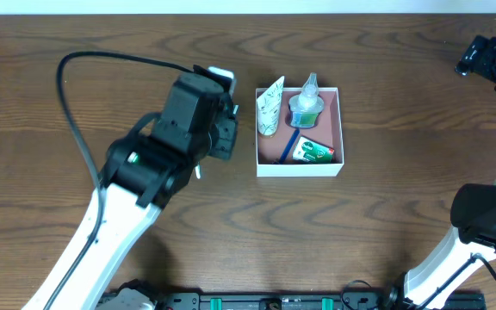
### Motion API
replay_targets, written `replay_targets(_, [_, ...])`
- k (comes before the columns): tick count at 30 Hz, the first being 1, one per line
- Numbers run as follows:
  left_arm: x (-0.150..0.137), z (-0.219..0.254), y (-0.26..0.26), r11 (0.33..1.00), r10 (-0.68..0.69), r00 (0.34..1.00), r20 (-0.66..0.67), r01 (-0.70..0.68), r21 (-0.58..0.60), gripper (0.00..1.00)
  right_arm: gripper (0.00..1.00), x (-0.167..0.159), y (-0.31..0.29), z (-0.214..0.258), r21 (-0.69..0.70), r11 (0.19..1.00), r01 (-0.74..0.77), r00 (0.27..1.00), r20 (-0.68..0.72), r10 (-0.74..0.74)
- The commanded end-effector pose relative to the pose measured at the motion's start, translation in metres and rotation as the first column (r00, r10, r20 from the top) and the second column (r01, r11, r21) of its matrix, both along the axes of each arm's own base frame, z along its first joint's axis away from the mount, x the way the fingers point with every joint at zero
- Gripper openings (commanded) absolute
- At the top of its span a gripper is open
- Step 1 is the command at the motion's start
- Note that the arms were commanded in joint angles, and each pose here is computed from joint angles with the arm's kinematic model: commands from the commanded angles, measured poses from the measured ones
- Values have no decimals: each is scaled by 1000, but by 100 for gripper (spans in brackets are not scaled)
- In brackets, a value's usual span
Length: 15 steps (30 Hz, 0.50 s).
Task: Pack container
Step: 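Release the razor into the box and withdraw the left gripper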
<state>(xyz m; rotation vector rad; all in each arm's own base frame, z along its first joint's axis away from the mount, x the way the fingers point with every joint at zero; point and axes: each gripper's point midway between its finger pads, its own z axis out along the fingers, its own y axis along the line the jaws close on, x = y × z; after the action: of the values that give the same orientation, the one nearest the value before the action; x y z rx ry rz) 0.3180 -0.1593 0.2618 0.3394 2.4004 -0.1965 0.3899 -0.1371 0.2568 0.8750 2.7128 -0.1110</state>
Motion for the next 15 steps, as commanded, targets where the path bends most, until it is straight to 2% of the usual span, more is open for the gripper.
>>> replay_targets(1, [20, -30, 22, 991, 107, 992, -62, -101, 93, 39, 99, -3, 0, 12, -6, 1000, 15, 999, 32, -15])
replay_targets(5, [39, -67, 43, 974, 205, 967, -154, -186, 133, 39, 99, -3, 0, 12, -6, 1000, 15, 999, 32, -15])
replay_targets(10, [52, -110, 58, 959, 260, 931, -254, -218, 182, 39, 99, -3, 0, 12, -6, 1000, 15, 999, 32, -15])
replay_targets(15, [61, -148, 44, 974, 206, 918, -339, -158, 163, 39, 99, -3, 0, 12, -6, 1000, 15, 999, 32, -15])
